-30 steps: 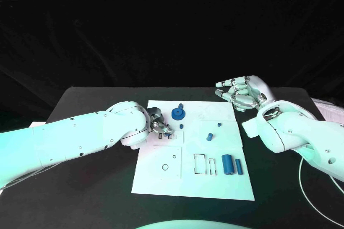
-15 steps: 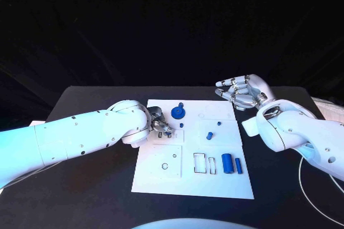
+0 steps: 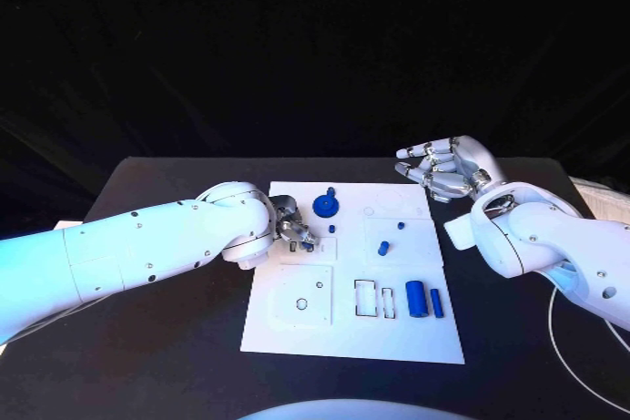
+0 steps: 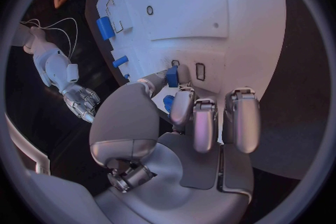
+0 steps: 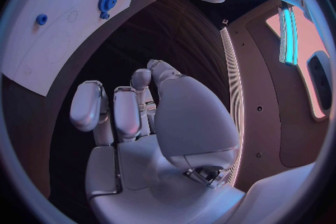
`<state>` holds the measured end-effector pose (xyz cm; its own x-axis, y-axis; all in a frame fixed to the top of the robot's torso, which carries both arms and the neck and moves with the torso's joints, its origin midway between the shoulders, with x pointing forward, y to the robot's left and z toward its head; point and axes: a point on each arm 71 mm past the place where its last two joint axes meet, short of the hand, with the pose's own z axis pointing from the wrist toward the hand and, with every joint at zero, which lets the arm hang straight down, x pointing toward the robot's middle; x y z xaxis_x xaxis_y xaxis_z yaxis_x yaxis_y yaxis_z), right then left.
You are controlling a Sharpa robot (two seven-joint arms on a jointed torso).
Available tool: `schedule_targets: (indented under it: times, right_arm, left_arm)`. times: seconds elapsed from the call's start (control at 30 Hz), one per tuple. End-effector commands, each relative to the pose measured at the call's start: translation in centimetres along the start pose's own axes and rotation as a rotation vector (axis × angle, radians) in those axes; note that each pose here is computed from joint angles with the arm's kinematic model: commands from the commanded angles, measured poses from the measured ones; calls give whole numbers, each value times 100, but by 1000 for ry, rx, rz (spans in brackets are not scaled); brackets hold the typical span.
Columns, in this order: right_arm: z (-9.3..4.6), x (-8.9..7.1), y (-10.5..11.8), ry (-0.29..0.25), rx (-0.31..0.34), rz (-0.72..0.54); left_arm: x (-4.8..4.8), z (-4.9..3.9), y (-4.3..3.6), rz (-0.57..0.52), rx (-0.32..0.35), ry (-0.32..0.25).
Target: Assemble the parts on the task board
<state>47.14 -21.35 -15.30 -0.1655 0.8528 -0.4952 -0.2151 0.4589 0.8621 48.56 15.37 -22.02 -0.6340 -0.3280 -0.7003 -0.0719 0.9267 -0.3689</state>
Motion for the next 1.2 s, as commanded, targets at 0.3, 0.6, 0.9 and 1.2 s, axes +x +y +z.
schedule_targets:
  times: [0.3, 0.6, 0.9, 1.2]
  right_arm:
    - [-3, 18, 8, 13, -12, 0]
    - [-5, 15, 6, 12, -11, 1]
    - [-7, 10, 6, 8, -11, 7]
    - [-11, 5, 4, 7, -10, 7]
  left_arm:
    - [42, 11, 14, 27, -12, 35]
    - [48, 11, 8, 31, -10, 40]
    - [58, 14, -3, 37, -10, 49]
    - [59, 16, -3, 39, -10, 51]
